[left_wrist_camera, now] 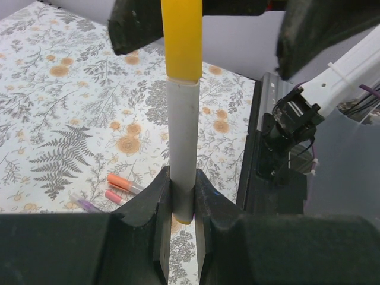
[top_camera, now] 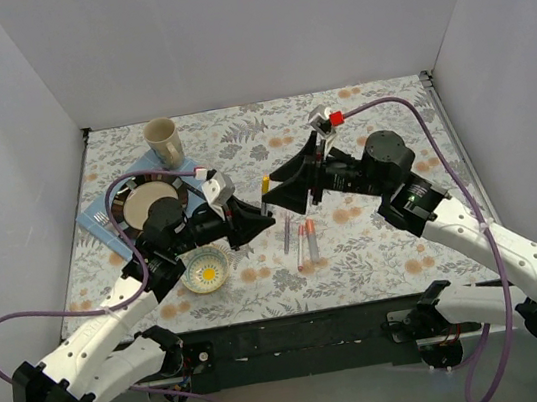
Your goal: Insert the pens into the pen caps
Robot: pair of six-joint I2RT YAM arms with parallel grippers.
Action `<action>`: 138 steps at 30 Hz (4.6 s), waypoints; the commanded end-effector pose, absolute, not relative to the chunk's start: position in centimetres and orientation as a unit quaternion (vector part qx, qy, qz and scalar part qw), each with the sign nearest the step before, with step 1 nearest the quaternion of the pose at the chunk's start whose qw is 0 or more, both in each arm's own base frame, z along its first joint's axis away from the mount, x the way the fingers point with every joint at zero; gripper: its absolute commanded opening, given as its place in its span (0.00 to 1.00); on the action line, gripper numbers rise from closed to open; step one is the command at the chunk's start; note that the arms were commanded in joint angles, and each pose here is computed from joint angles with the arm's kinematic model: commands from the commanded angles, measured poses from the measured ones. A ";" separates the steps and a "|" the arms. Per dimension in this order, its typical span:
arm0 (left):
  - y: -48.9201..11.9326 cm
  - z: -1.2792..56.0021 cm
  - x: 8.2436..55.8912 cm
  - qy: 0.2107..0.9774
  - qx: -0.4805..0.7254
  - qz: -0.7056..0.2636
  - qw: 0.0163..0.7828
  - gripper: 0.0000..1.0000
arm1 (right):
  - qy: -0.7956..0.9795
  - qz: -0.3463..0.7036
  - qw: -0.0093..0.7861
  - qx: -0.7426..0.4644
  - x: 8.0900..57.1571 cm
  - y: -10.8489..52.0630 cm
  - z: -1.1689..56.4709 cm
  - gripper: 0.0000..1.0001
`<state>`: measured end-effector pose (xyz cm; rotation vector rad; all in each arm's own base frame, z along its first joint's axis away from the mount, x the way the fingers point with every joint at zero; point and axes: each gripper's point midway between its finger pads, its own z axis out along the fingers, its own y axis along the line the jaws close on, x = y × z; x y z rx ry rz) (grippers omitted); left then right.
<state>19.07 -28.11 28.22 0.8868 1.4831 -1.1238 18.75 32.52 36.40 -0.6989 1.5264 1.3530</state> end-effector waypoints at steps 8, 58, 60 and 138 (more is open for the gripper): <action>-28.1 30.2 16.7 0.573 0.380 -0.515 0.512 0.00 | 0.549 0.563 0.543 -0.295 20.0 33.5 41.9 0.74; -29.1 33.3 17.8 0.543 0.383 -0.526 0.531 0.00 | 0.578 0.624 0.367 -0.377 15.2 35.0 32.7 0.01; -29.1 33.6 18.1 0.543 0.378 -0.524 0.536 0.00 | 0.584 0.621 0.356 -0.382 15.0 34.9 31.9 0.01; -26.4 36.9 25.6 0.541 0.320 -0.515 0.583 0.00 | 0.596 0.688 0.127 -0.393 3.8 34.8 18.2 0.01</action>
